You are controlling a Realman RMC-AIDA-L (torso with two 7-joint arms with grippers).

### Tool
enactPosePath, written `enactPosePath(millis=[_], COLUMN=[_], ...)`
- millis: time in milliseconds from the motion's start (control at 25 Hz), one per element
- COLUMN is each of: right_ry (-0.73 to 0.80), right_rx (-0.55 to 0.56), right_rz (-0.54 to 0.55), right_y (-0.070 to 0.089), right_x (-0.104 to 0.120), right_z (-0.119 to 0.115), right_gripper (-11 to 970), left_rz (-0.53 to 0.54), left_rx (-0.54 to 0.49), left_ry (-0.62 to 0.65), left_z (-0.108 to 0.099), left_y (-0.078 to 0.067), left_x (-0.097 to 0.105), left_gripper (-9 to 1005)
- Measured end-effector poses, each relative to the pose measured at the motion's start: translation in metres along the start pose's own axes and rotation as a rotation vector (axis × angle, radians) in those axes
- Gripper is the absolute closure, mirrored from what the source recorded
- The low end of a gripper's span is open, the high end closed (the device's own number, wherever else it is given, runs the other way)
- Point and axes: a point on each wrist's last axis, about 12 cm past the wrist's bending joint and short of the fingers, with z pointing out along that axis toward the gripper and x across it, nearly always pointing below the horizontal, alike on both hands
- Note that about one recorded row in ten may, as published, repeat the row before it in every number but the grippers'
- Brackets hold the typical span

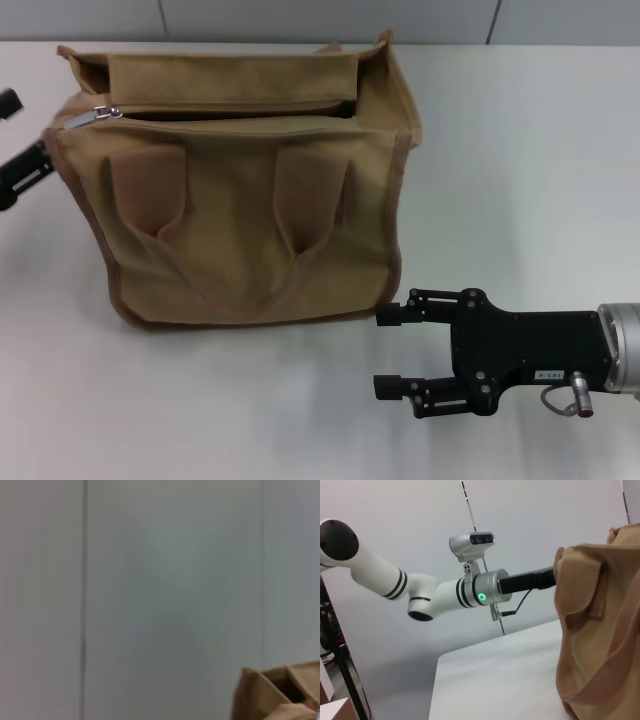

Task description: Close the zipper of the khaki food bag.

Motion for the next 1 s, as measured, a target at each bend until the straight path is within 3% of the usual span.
enactPosePath(millis=[200,480,680,1000], right_ry=[-0.001,-0.007,-0.004,0.000], right_rx=[0.001,0.011,0.015,0.022], right_rz=[0.000,-0.003,-0.003,-0.005], right_y=[0.000,-0.002,-0.003,-0.005], right_x=[0.000,-0.002,-0.002,-0.003], right_z=[0.000,0.000,0.001,0.001], right_gripper=[243,248,252,258], left_rz=[0.056,0.019,0.009,-0.072], left_rx=[-0.066,-0.224,-0.218,-0.330], left_ry=[-0.034,-0.125,-0.146,-0.278], left_z=[0.001,-0.002,-0.003,-0.010], left_y=[0.001,0.004,0.003,0.013], left_x=[0.001,0.002,0.001,-0.010], left_gripper=[245,246,246,246])
